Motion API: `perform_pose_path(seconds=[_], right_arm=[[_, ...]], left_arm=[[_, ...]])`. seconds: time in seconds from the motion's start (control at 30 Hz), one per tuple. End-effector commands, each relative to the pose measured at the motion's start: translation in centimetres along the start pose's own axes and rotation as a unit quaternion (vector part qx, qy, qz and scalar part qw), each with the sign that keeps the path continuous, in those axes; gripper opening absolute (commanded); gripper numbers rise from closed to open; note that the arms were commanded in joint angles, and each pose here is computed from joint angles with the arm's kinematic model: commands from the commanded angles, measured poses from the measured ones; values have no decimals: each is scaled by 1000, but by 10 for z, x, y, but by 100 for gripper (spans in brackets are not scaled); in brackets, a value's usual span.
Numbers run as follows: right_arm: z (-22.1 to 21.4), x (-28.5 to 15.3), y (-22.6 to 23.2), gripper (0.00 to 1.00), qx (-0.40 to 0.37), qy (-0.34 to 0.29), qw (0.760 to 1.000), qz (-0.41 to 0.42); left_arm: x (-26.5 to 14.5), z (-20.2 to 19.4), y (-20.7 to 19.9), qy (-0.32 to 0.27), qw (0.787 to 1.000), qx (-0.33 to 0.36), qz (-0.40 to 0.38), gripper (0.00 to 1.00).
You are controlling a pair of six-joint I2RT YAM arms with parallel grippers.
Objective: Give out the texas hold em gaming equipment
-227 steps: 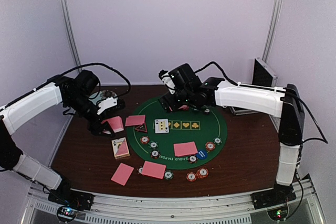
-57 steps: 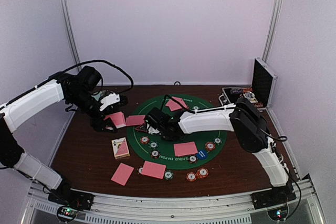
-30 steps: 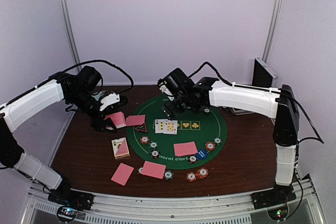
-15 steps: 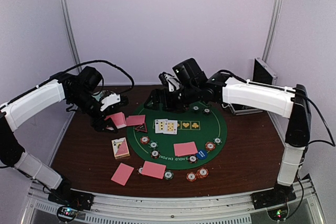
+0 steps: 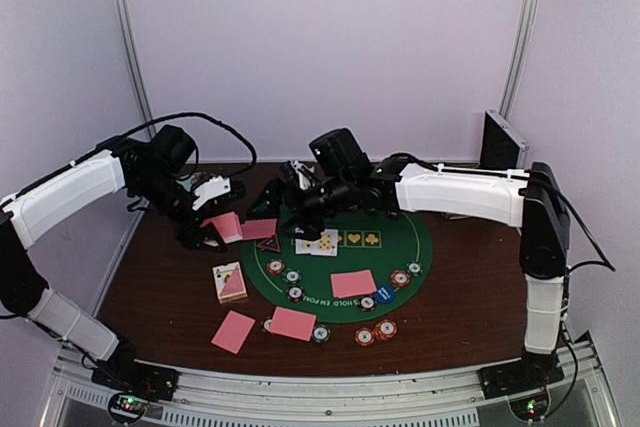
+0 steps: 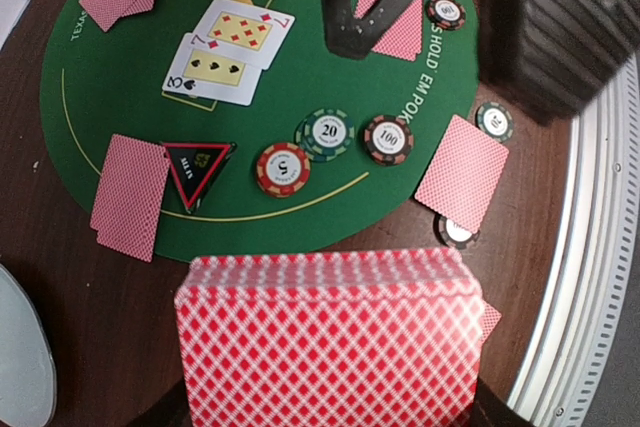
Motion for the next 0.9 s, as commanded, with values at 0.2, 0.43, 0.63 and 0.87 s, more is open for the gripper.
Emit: perform_pose_path(seconds=[0.2,0.43,0.63,0.87], right_arm=[[9,27,21,94,13,-2,997,76],[8,46,24,91,24,1,994,102],[10,61,24,88,36,1,993,113],[11,76,10,82,63,3,992,106]], left_arm=[[-8,19,1,-38,999,10,-2,0],[-6,22,0,-39,999,11,-7,0],[-7,24,-2,-41,999,14,-7,0],[-7,23,-3,-41,999,14,-8,0]])
Point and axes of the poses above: each gripper's point midway between its finger pads, its own x axis out along the fingers, its own y axis along the line the jaws close on, z = x × y, the point moved 7 cm from there along -x, back along the fingers, and after that the axes turned 13 degrees about -x, right-handed, at the moved point
